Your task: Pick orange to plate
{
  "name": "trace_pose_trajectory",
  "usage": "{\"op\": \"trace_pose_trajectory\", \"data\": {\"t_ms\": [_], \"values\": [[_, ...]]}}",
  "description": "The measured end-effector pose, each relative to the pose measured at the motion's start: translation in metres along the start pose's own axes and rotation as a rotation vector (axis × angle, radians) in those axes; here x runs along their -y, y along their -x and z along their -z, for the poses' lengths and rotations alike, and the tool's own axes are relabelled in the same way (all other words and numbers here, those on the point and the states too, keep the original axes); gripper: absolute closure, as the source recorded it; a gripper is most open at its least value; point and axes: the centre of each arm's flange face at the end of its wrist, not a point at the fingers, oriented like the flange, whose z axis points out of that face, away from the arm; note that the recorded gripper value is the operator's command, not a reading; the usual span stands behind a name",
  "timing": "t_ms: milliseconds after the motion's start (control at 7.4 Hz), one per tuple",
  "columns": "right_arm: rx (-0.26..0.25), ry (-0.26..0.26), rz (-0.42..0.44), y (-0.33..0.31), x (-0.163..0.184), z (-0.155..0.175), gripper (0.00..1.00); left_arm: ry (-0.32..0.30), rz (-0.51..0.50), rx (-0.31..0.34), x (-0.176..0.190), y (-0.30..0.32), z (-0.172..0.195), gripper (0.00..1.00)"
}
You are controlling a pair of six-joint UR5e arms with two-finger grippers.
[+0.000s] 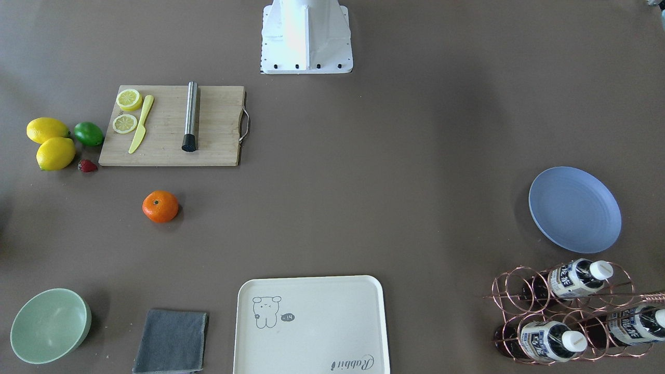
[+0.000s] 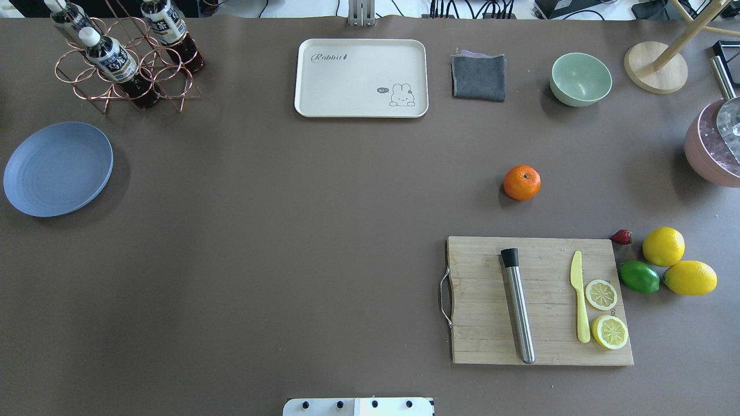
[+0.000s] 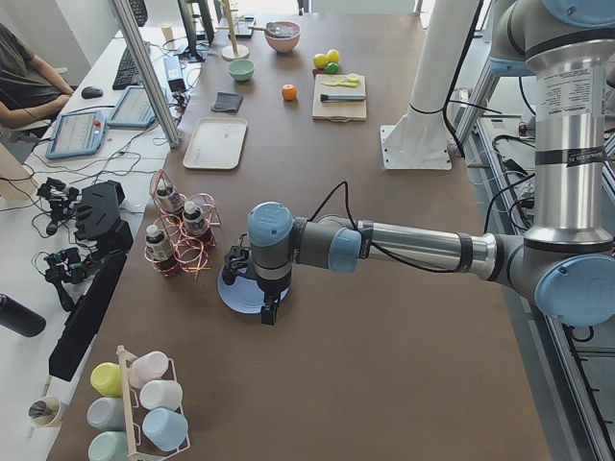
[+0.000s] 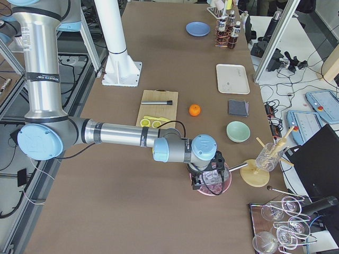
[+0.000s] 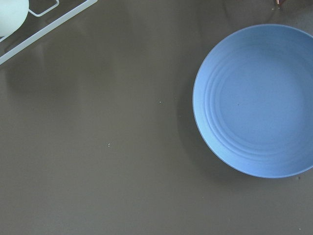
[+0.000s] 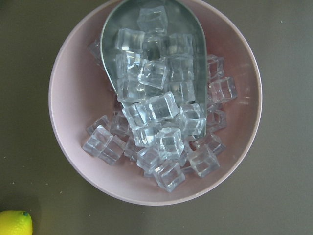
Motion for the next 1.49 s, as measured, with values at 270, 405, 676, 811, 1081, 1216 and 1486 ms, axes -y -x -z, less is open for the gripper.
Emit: {"op": "trace_pose_trajectory", "data": {"t_ms": [270,405,676,811,1081,1216,1486], "values": [[0.001,0.0,0.001,0.0,-0.001,-0.001,0.0,-0.001,-0.001,-0.001,-0.001,-0.001,0.0,0.02],[0.002,0.001,0.001,0.0,-0.002,-0.001,0.0,-0.002,-0.002,-0.002,-0.001,-0.001,0.001,0.02],[0.004,0.007,-0.005,-0.002,-0.005,-0.004,0.0,-0.006,-0.006,-0.003,-0.006,-0.003,0.002,0.02],[0.004,0.01,-0.006,-0.003,-0.007,-0.006,0.0,-0.009,-0.009,-0.003,-0.012,-0.001,0.001,0.02],[0.01,0.015,-0.011,-0.005,-0.012,-0.008,0.0,-0.009,-0.01,-0.004,-0.022,0.002,-0.003,0.02],[0.018,0.016,-0.014,-0.005,-0.014,-0.009,0.0,-0.016,-0.019,-0.004,-0.023,0.001,-0.002,0.02],[0.024,0.022,-0.021,-0.008,-0.02,-0.012,0.0,-0.025,-0.029,-0.005,-0.024,0.001,-0.003,0.02]]}}
